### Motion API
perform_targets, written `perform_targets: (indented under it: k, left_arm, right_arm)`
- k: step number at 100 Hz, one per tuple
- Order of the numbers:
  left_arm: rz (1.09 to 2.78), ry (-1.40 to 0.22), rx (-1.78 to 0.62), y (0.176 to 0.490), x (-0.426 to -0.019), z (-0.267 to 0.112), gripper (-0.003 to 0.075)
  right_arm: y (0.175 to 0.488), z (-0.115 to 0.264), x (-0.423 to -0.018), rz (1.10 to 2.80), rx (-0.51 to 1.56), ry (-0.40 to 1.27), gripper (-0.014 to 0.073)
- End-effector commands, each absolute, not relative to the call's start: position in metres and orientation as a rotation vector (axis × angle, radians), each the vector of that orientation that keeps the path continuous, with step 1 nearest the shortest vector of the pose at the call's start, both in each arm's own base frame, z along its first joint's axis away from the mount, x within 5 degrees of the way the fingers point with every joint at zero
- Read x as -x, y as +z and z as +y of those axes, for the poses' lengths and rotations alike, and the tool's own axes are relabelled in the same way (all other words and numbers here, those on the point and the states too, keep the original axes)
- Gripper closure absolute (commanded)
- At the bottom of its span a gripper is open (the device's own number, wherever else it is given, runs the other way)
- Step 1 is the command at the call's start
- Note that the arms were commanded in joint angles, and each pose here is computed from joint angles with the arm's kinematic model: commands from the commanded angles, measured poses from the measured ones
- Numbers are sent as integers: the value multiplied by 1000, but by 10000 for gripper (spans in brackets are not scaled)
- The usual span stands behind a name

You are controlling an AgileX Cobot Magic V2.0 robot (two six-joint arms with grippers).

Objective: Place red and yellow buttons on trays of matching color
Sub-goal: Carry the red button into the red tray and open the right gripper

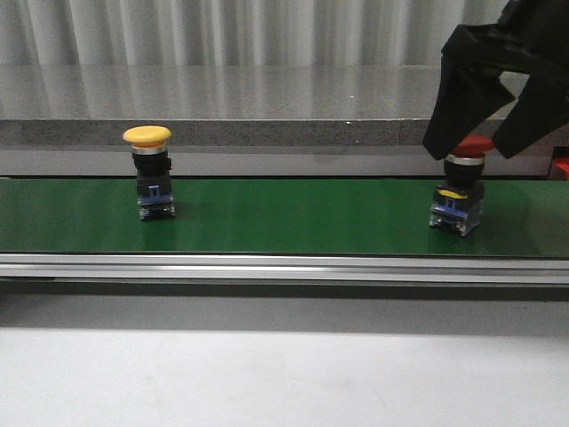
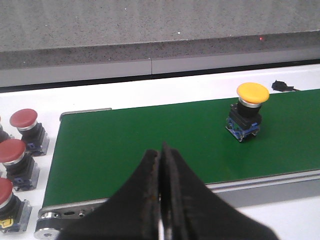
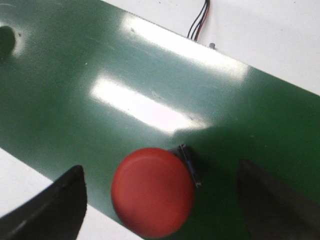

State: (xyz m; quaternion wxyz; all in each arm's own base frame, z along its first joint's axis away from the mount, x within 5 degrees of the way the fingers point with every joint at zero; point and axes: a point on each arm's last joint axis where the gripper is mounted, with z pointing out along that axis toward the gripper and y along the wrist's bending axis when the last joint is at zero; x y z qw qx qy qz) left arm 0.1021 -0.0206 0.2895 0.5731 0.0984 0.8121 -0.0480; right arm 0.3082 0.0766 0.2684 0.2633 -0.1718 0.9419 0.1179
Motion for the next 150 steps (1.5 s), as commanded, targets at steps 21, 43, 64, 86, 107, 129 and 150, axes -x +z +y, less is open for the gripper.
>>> perform_targets:
  k: [21,43,64,86,107,129,150]
  left_arm:
    - [1809,-130,-217,304,-104,-22,741]
    - [1811,-130,-217,304,-104,-22,741]
    - [1811,-130,-217,304,-104,-22,741]
    - [1813,-130,-218,304,-104,-22,741]
    - [1813,-130,-218,304,-104,-22,741]
    - [1811,-130,-217,304,-104,-22,741]
    - [1811,-130,-217,304,-104,-22,741]
  right_arm:
    - [277,77,-316,2531,451,340,499]
    - [316,42,-328,2484,346,308,550]
    - [348,-48,-350,2336,24,129,550]
    - [336,-133,-365,2248,-289,4,550]
    - [301,-174,-374,2270,-412,-38,550]
    - [262,-195,-382,2324,-483,-38,550]
    - [245,-206,-382,2356,-522,-33,550]
